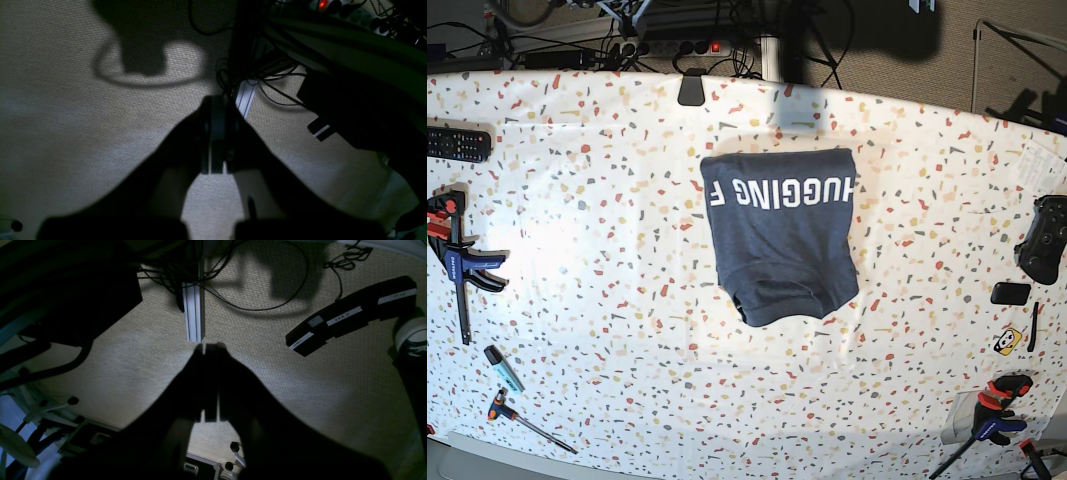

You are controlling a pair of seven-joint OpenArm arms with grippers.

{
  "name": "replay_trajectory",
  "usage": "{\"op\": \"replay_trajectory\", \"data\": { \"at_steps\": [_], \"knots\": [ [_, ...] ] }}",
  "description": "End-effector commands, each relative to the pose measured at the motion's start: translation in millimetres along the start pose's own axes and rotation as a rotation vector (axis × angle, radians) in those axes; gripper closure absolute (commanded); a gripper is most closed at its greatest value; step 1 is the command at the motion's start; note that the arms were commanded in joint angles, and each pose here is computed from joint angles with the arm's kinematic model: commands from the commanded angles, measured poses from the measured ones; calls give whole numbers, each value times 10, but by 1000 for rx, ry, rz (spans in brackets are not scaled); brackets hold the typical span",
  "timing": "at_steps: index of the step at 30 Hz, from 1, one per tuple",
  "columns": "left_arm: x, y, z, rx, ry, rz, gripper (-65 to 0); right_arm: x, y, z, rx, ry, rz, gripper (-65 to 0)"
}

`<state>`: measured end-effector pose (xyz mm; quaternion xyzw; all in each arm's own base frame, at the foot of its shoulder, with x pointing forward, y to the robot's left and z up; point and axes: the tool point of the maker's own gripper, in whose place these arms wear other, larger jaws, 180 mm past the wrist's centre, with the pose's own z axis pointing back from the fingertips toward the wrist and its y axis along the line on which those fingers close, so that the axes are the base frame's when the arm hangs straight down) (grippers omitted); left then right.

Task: Fold the T-shirt properly

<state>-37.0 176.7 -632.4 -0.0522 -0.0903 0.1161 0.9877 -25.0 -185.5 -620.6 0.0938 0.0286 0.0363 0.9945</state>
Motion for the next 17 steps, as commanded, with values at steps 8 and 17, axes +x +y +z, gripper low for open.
{"op": "replay_trajectory", "data": {
  "at_steps": [8,17],
  "knots": [
    [-43,38,22,6,1,2,0,28,-68,24,-13,-4,2,0],
    [-52,38,23,6,6,2,0,61,-71,26,-14,-9,3,0]
  ]
}}
